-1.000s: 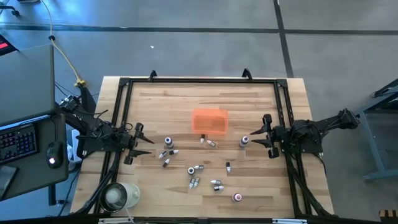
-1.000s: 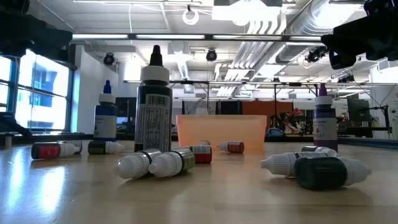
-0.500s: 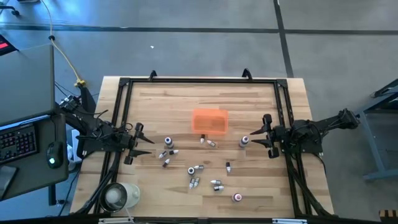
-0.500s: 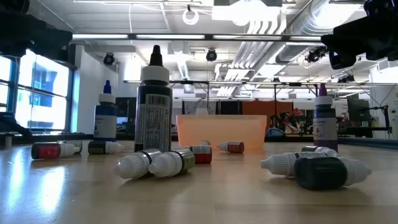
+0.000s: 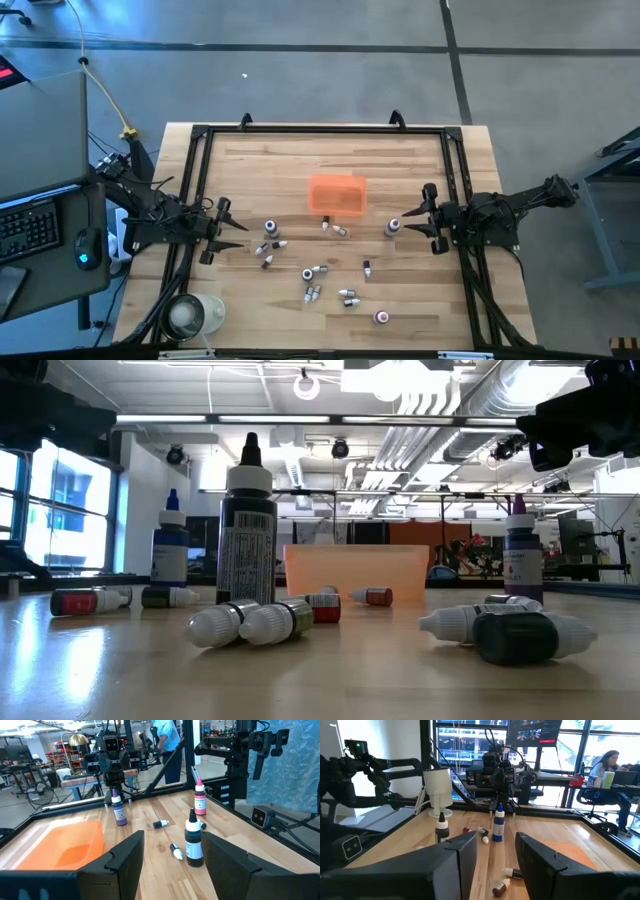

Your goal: Pick & Place food coloring

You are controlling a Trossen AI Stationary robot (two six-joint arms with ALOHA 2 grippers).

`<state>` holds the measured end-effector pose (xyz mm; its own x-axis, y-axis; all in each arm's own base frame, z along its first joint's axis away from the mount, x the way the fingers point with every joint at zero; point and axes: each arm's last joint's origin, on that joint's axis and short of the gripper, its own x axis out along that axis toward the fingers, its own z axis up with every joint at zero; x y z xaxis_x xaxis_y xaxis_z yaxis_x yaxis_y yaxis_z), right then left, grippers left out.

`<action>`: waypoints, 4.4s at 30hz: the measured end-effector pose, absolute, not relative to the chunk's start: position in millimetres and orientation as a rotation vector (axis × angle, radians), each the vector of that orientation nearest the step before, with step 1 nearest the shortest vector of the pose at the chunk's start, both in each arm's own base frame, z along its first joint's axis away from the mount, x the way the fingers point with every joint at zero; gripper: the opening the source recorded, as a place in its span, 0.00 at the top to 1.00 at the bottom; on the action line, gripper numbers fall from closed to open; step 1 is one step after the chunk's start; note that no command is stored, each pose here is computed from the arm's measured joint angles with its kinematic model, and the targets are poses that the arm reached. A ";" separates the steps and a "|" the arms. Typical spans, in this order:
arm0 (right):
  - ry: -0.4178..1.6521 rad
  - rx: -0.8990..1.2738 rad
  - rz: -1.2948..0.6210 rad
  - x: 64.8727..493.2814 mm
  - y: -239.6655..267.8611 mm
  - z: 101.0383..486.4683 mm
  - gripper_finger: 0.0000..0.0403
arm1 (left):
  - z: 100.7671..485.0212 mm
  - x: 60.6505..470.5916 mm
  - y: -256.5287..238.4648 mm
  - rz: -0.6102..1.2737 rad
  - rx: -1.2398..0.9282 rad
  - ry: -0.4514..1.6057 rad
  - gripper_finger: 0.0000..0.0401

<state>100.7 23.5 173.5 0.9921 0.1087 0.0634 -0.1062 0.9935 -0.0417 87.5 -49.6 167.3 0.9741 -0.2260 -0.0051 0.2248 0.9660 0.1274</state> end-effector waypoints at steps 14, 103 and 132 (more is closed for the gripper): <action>-0.065 -0.038 0.107 100.7 23.4 173.4 0.68 | 167.3 87.5 -49.7 -0.228 0.128 -0.009 0.51; 0.253 0.045 -0.102 129.0 25.7 139.9 0.90 | 167.3 87.5 -49.5 -0.222 0.128 -0.009 0.51; 0.180 0.020 -0.629 260.1 -30.5 184.1 0.89 | 206.0 82.9 -45.2 -0.181 -0.013 -0.216 0.51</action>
